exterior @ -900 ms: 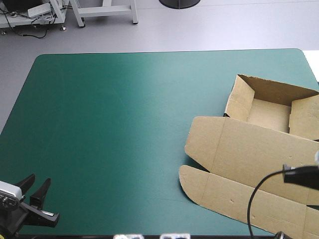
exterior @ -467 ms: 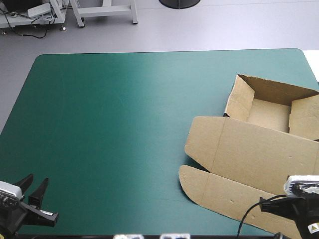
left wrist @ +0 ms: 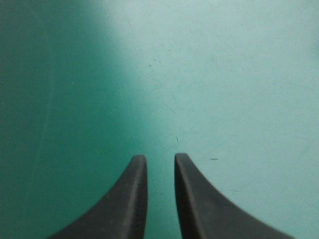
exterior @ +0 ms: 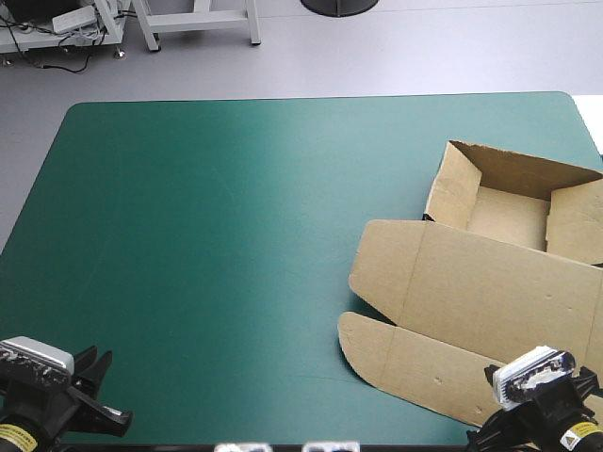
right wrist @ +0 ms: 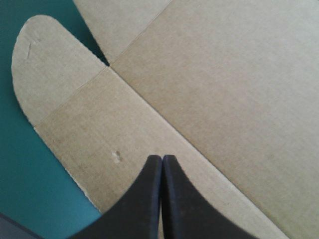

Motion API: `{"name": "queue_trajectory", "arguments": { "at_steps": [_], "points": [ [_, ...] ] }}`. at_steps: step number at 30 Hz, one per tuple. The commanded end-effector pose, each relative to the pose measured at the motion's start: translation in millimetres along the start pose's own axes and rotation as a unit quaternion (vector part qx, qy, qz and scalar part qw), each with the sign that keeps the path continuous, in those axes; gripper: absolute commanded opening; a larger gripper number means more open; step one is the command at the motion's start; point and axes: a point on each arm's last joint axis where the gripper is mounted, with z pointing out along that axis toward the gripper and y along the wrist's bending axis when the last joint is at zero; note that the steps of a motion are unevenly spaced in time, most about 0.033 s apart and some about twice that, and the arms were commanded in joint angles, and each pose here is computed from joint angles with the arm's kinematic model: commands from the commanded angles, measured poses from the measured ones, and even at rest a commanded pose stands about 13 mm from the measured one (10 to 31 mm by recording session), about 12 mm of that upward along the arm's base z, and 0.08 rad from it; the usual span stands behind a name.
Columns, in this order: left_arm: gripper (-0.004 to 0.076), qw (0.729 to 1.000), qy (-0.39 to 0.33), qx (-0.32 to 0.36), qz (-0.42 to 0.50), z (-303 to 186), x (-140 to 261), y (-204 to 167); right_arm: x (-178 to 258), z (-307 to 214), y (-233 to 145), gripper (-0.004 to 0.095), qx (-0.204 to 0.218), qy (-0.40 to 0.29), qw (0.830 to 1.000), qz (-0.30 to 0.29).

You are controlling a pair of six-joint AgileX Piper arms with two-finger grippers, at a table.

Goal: Fold the box

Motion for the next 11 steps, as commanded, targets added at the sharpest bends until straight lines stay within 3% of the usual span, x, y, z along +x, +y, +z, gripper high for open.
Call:
{"name": "queue_trajectory", "arguments": {
  "at_steps": [1,5,11],
  "points": [
    [0.0137,1.0,-0.021,0.012,-0.01,4,-2,-2,-6,1,-1,-0.0024,-0.012,-0.019,1.0,-0.007],
    [0.0137,1.0,-0.025,0.011,-0.014,7,11,-4,-6,1,-1,-0.0024,-0.011,-0.019,1.0,-0.005],
    [0.0137,0.998,-0.049,0.01,-0.041,1,27,-5,-6,1,-7,-0.0024,0.02,-0.023,0.999,0.044]
  ]
}}
